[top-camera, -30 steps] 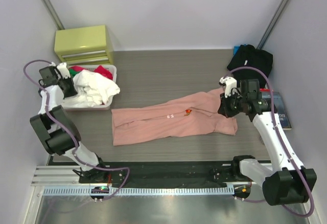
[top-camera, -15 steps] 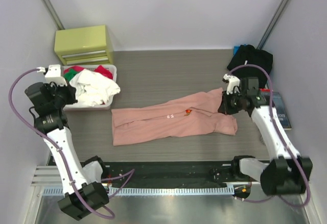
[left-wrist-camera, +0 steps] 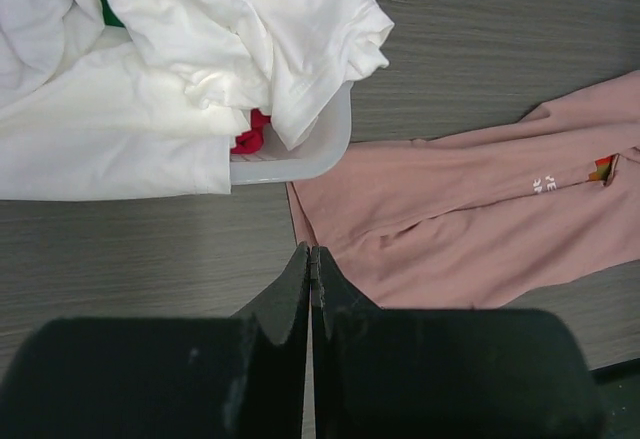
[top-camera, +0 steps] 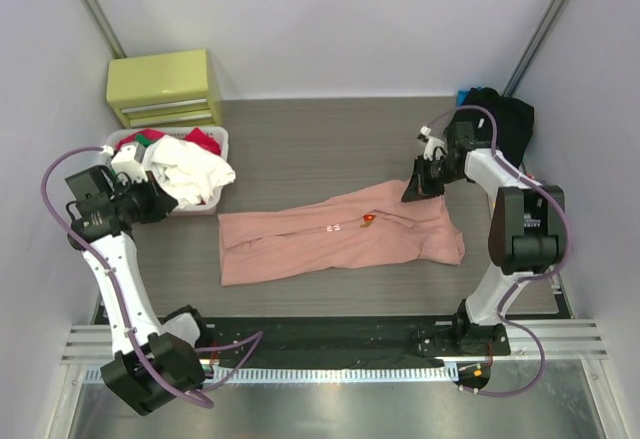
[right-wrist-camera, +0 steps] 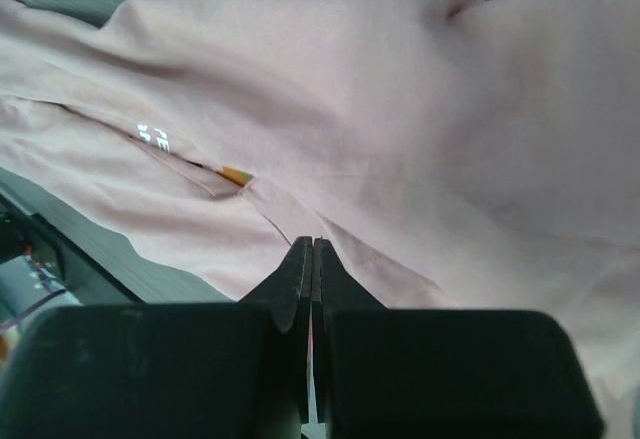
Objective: Fold and stack the t-shirts
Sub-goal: Rotate the tshirt 90 degrees
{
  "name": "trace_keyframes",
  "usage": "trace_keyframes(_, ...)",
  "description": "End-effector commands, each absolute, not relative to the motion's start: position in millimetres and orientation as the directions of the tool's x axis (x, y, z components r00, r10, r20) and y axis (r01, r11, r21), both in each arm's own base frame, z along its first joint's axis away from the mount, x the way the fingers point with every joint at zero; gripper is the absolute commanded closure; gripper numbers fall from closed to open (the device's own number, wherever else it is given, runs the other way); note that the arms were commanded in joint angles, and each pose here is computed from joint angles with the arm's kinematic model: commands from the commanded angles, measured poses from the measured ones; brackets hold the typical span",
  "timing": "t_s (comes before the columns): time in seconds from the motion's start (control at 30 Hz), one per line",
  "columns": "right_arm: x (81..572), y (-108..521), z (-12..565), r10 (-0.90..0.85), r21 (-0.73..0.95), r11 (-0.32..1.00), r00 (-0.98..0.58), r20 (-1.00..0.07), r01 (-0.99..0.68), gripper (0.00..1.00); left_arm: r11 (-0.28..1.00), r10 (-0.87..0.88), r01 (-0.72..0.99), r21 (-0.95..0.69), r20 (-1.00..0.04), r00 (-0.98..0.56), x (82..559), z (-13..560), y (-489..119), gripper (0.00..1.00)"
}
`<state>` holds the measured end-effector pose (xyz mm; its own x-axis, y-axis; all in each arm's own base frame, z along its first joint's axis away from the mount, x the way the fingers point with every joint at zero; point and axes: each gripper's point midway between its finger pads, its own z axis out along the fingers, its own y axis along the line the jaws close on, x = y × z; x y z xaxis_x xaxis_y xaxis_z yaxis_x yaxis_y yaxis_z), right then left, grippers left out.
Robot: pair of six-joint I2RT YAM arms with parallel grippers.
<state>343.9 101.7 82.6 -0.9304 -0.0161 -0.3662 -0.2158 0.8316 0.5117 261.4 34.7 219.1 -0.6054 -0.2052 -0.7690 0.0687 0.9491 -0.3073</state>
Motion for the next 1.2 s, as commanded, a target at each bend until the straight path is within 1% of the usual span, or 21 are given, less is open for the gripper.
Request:
trace_keyframes(0.0, 359.5, 116.2, 88.4, 0.034, 0.6, 0.776, -0.937, -0.349, -0.195, 0.99, 0.954, -0.179, 0.097, -0.285, -0.798, -0.576, 258.3, 240.5, 31.4, 1.0)
trace_keyframes(0.03, 358.4, 113.8, 89.1, 0.027, 0.584, 0.786, -0.932, -0.36, -0.203, 0.99, 0.953, -0.186, 0.095, -0.289, -0.799, -0.572, 256.6, 241.8, 29.8, 1.0)
trace_keyframes(0.1, 348.5, 109.8, 82.7, 0.026, 0.567, 0.803, -0.938, -0.345, -0.186, 0.99, 0.955, -0.181, 0.097, -0.28, -0.811, -0.556, 256.3, 244.0, 29.2, 1.0)
trace_keyframes(0.17, 335.6, 99.3, 76.2, 0.061, 0.567, 0.813, -0.95, -0.306, -0.131, 0.99, 0.958, -0.184, 0.087, -0.272, -0.821, -0.54, 256.0, 242.8, 30.4, 1.0)
trace_keyframes(0.27, 320.8, 97.0, 67.0, 0.056, 0.569, 0.814, -0.959, -0.277, -0.117, 0.99, 0.956, -0.196, 0.08, -0.283, -0.816, -0.543, 258.4, 235.7, 31.2, 1.0)
trace_keyframes(0.33, 318.7, 96.0, 63.0, 0.053, 0.564, 0.818, -0.961, -0.27, -0.113, 0.99, 0.953, -0.205, 0.077, -0.294, -0.81, -0.549, 260.5, 233.6, 31.9, 1.0)
trace_keyframes(0.47, 325.4, 97.3, 51.6, 0.073, 0.589, 0.805, -0.973, -0.217, -0.071, 0.99, 0.947, -0.218, 0.075, -0.313, -0.796, -0.564, 265.1, 230.9, 33.1, 1.0)
trace_keyframes(0.53, 337.0, 96.9, 52.2, 0.077, 0.587, 0.806, -0.97, -0.23, -0.076, 0.99, 0.949, -0.213, 0.076, -0.306, -0.8, -0.561, 265.4, 232.7, 33.8, 1.0)
trace_keyframes(0.57, 340.2, 95.4, 45.3, 0.079, 0.581, 0.812, -0.973, -0.215, -0.063, 0.99, 0.952, -0.204, 0.077, -0.295, -0.805, -0.557, 265.5, 233.8, 34.8, 1.0)
trace_keyframes(0.63, 356.8, 92.4, 45.9, 0.089, 0.568, 0.821, -0.968, -0.235, -0.062, 0.99, 0.955, -0.199, 0.071, -0.286, -0.804, -0.56, 263.8, 233.0, 35.8, 1.0)
trace_keyframes(0.77, 387.4, 91.5, 36.7, 0.137, 0.586, 0.81, -0.969, -0.207, -0.01, 0.99, 0.96, -0.181, 0.074, -0.269, -0.804, -0.567, 259.3, 230.9, 35.6, 1.0)
trace_keyframes(0.87, 424.5, 86.1, 28.3, 0.172, 0.56, 0.828, -0.96, -0.222, 0.019, 0.99, 0.963, -0.17, 0.077, -0.259, -0.803, -0.571, 256.0, 230.9, 35.2, 1.0)
trace_keyframes(0.9, 443.9, 83.2, 23.6, 0.178, 0.548, 0.836, -0.956, -0.234, 0.022, 0.99, 0.964, -0.164, 0.079, -0.254, -0.802, -0.574, 256.1, 229.7, 35.7, 1.0)
trace_keyframes(0.97, 462.8, 81.4, 21.3, 0.19, 0.542, 0.84, -0.951, -0.243, 0.029, 0.99, 0.968, -0.16, 0.067, -0.243, -0.797, -0.583, 255.3, 226.6, 38.6, 1.0)
trace_keyframes(1.03, 484.9, 83.0, 23.7, 0.198, 0.548, 0.836, -0.949, -0.244, 0.033, 0.99, 0.97, -0.153, 0.065, -0.236, -0.794, -0.589, 255.4, 222.5, 40.4, 1.0)
trace_keyframes(1.07, 497.1, 85.1, 35.0, 0.2, 0.558, 0.83, -0.942, -0.27, 0.017, 0.99, 0.971, -0.151, 0.063, -0.231, -0.793, -0.59, 255.9, 221.7, 41.6, 1.0)
trace_keyframes(1.1, 496.8, 87.0, 34.5, 0.203, 0.564, 0.825, -0.945, -0.257, 0.024, 0.99, 0.971, -0.151, 0.062, -0.232, -0.789, -0.596, 255.6, 219.6, 41.8, 1.0)
trace_keyframes(1.17, 499.0, 92.3, 37.5, 0.189, 0.552, 0.834, -0.942, -0.277, 0.005, 0.99, 0.972, -0.147, 0.061, -0.227, -0.79, -0.596, 256.3, 219.0, 43.3, 1.0)
